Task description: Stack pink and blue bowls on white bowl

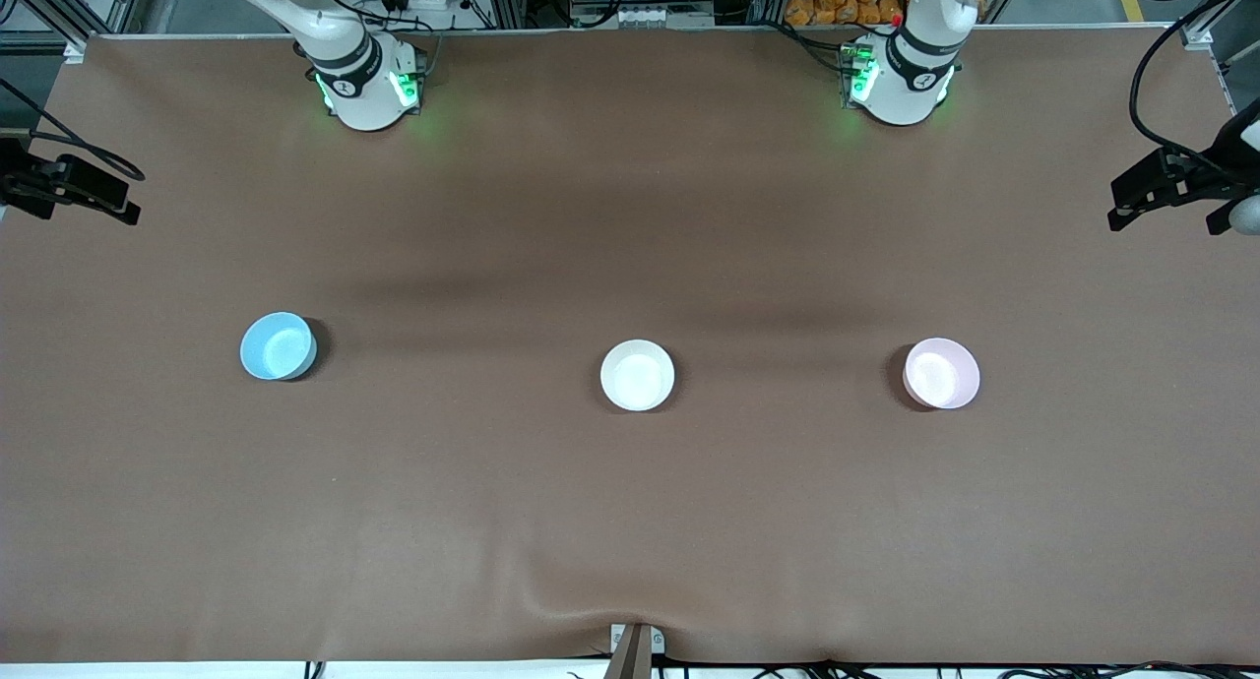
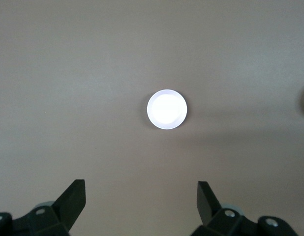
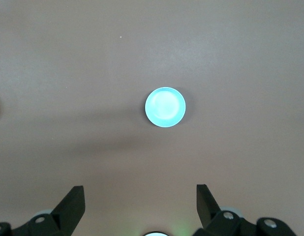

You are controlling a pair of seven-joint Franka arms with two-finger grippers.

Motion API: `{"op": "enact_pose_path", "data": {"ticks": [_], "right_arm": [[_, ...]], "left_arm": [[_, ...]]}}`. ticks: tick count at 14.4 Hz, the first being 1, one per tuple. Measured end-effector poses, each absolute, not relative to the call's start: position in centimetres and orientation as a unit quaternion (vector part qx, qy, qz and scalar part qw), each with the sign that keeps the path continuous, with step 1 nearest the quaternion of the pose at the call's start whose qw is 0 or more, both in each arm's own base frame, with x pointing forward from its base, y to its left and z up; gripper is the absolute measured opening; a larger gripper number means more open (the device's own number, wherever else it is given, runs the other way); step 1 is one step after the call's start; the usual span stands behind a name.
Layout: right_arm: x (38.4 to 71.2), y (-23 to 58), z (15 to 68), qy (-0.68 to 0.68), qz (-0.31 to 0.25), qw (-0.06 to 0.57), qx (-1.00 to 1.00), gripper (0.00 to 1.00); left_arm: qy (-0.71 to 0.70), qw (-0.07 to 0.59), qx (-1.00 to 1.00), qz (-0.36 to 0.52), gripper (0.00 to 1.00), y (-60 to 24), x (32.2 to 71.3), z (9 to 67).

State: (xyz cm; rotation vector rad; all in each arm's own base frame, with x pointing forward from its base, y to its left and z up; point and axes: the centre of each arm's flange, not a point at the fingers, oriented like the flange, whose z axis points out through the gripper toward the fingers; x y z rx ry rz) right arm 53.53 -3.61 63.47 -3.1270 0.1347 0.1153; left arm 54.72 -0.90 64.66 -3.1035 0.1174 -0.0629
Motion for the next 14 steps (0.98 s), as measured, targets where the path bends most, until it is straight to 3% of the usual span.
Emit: {"op": "enact_pose_path", "data": {"ticks": [14], "right_arm": [[53.5,-3.6,63.5,0.043,0.037,0.005,-0.998,1.0]], "left_arm": [[0.035,0.011,-0.999,0.003,1.0,-0.7,55.0,63.2]]}}
